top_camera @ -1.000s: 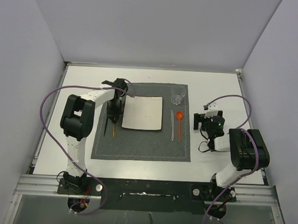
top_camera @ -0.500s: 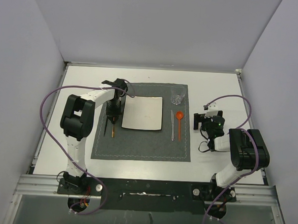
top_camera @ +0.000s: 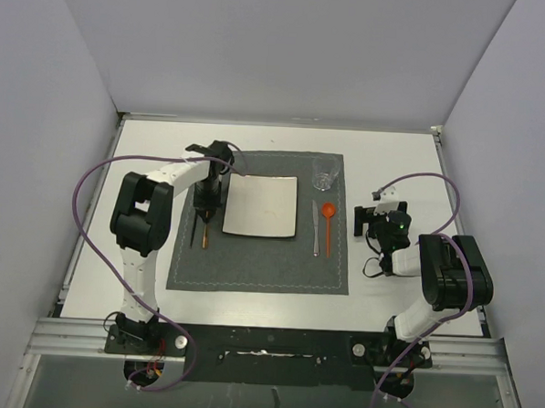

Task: Set the dinner table for one person
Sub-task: Adjust the fork on the napkin.

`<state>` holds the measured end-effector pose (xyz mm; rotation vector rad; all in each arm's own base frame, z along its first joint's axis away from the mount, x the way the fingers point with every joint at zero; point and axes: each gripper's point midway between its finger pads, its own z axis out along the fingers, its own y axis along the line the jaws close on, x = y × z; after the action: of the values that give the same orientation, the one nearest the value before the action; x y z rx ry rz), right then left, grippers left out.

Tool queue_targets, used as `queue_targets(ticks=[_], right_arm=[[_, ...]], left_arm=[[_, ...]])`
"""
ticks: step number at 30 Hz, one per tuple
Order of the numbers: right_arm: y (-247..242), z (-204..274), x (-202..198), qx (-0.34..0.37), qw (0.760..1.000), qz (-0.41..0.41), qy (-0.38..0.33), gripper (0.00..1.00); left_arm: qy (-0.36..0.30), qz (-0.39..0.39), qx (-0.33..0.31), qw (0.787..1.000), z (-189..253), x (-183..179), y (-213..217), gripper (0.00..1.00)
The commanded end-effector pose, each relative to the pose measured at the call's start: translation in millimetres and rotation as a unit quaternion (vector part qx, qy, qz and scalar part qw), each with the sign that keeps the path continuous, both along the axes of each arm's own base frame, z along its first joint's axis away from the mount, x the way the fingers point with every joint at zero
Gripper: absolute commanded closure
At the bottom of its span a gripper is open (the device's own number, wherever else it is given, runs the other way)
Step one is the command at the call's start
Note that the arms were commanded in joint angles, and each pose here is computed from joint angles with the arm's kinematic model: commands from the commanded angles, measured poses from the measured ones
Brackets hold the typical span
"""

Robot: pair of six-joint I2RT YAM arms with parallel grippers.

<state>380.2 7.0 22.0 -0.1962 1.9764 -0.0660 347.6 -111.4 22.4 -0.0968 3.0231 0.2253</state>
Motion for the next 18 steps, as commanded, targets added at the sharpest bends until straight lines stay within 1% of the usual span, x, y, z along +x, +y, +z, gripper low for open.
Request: queue_targets(ticks=[1,18], right_arm=[[0.6,25.8,16.1,0.007,0.999,0.000,-0.045,0.02],[0.9,25.2,16.0,0.006,0.999,0.000,-0.044,0.02]], left_arm=[[-0.006,-0.004,0.010,1.000,2.8,10.9,2.5,0.96],[0.014,-0.009,0.012,1.000,-13.7,6.2,5.7,0.96]])
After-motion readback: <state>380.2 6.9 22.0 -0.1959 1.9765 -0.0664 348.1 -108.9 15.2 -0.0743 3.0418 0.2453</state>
